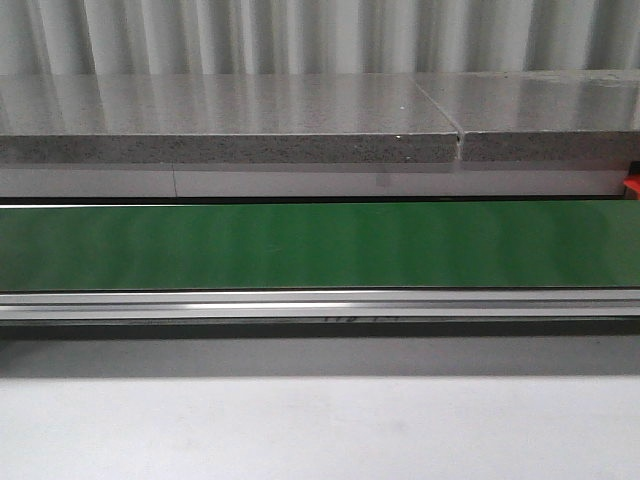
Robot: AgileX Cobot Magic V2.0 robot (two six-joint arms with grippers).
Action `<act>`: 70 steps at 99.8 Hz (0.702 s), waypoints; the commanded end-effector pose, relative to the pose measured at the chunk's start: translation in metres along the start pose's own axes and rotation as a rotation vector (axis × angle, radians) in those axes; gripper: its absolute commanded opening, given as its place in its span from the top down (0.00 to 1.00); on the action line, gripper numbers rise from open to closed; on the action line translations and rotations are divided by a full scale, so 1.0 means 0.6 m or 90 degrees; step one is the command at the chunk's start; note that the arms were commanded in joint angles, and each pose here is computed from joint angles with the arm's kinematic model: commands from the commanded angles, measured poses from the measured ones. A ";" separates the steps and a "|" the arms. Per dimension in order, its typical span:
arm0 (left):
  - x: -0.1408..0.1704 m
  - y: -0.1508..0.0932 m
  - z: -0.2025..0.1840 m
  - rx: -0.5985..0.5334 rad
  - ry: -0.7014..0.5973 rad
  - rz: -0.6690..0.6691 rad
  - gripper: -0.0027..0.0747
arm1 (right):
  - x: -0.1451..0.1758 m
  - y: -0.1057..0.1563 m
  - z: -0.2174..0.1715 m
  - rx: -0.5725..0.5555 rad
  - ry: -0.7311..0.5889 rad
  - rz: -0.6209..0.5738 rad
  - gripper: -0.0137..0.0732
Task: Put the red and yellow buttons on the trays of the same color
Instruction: 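Lower the red button onto the green belt and open the left gripper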
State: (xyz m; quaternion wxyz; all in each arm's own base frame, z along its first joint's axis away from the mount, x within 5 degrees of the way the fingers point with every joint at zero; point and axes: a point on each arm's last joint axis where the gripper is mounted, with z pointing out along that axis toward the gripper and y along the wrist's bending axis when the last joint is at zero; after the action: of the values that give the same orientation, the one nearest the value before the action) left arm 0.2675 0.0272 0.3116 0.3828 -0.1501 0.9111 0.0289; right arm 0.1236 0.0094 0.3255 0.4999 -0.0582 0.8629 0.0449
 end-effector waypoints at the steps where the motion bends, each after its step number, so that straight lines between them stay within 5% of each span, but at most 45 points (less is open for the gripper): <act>1: -0.021 0.020 -0.022 -0.018 -0.040 -0.016 0.24 | -0.022 -0.002 -0.010 0.014 -0.062 -0.007 0.94; 31: -0.003 0.118 0.022 -0.128 0.031 -0.111 0.24 | -0.022 -0.002 -0.010 0.014 -0.062 -0.007 0.94; 70: 0.014 0.153 0.102 -0.151 0.086 -0.135 0.24 | -0.022 -0.002 -0.010 0.014 -0.062 -0.007 0.94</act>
State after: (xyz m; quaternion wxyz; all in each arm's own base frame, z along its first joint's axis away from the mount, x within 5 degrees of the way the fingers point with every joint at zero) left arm 0.2709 0.1179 0.2456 0.2568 -0.2921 0.9173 0.0853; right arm 0.1236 0.0094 0.3255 0.4999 -0.0582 0.8629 0.0449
